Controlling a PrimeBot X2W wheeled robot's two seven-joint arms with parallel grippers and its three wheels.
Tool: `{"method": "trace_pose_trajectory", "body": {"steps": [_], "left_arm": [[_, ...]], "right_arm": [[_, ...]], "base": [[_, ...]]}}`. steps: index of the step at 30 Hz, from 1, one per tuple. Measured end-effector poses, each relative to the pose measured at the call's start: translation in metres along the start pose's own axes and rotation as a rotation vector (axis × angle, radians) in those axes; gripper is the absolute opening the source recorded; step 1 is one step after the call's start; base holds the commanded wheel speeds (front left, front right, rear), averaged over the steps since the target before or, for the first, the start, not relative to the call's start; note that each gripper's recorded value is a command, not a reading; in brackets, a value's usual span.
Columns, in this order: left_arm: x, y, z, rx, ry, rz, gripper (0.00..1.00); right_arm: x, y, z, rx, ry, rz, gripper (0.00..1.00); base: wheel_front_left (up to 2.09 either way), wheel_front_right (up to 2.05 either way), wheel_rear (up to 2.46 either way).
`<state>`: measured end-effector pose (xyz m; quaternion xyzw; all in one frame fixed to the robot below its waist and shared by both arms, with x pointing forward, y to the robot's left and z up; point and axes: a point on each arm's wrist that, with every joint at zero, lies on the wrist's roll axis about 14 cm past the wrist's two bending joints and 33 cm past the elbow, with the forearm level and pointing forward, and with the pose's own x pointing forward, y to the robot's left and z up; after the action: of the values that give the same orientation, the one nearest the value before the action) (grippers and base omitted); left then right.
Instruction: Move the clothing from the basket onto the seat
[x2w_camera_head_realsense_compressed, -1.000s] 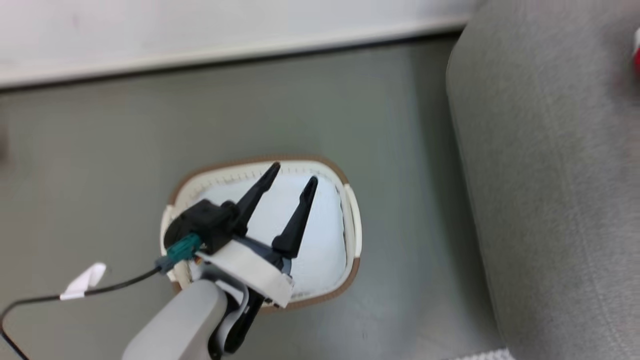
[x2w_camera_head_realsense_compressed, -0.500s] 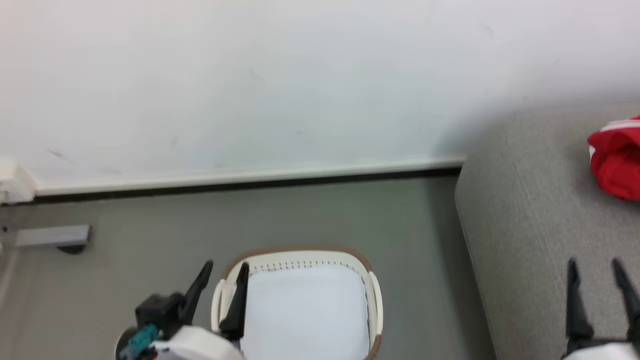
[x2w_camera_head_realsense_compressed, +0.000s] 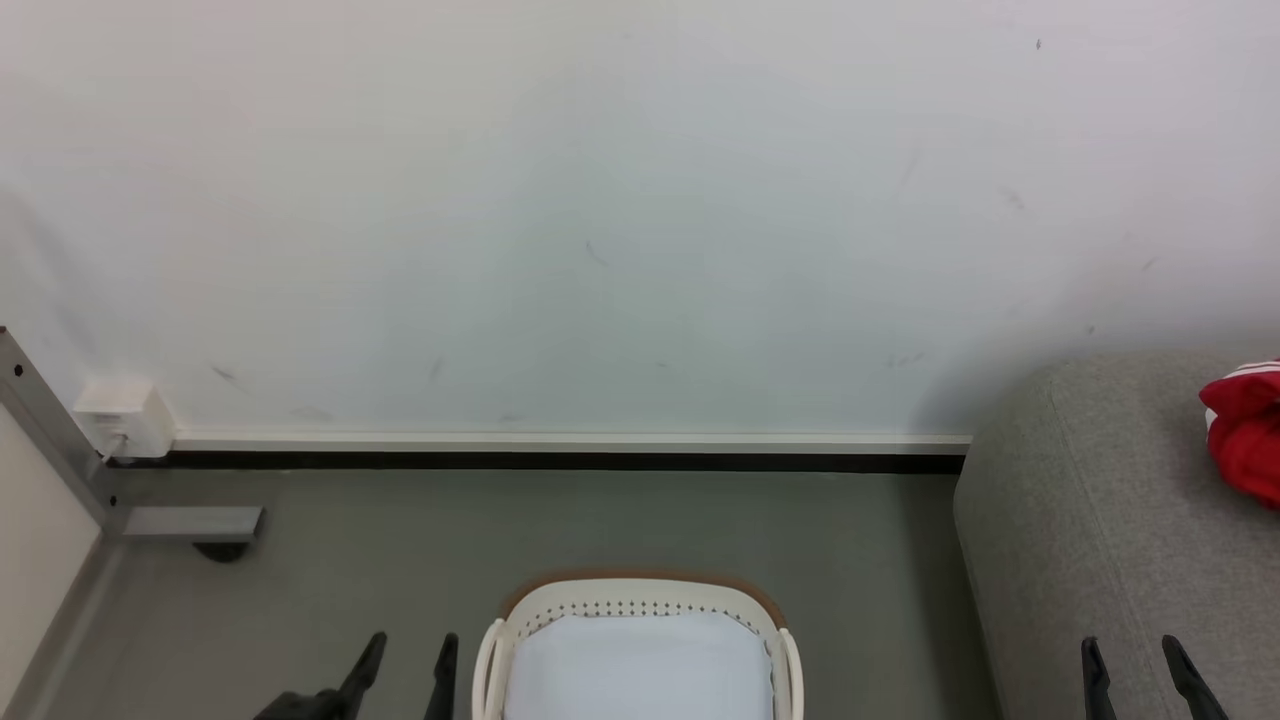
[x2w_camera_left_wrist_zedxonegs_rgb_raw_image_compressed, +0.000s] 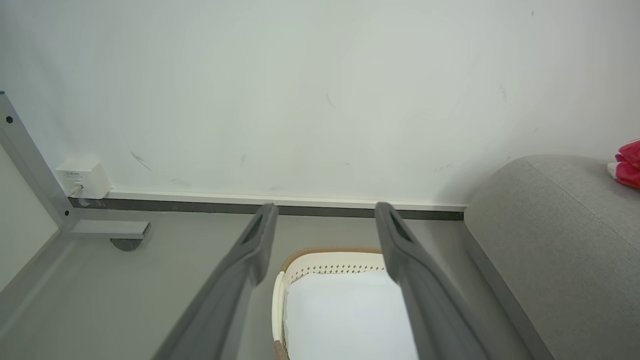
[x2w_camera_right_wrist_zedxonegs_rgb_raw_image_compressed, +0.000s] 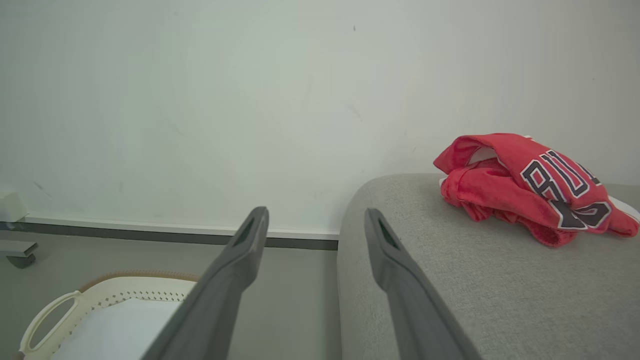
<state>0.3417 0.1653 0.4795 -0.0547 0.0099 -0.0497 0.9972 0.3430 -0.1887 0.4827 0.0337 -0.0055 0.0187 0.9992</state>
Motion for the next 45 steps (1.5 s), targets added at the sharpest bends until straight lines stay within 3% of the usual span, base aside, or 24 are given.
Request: {"method": "trace_pose_trajectory", "body": {"steps": [35, 36, 45], "left_arm": [[0.000, 0.011, -0.010, 0.000, 0.019, 0.029, 1.00], [0.000, 0.009, -0.012, -0.001, 0.026, 0.021, 0.00], [-0.012, 0.012, -0.041, -0.070, 0.121, 0.056, 0.00]], "right_arm": [[0.003, 0.021, -0.019, 0.035, 0.061, 0.058, 1.00], [0.003, 0.021, -0.020, 0.035, 0.063, 0.058, 0.00], [-0.007, 0.021, -0.044, 0.104, 0.153, 0.031, 0.00]], "base": [[0.00, 0.00, 0.00], [0.00, 0.00, 0.00], [0.00, 0.00, 0.00]]}}
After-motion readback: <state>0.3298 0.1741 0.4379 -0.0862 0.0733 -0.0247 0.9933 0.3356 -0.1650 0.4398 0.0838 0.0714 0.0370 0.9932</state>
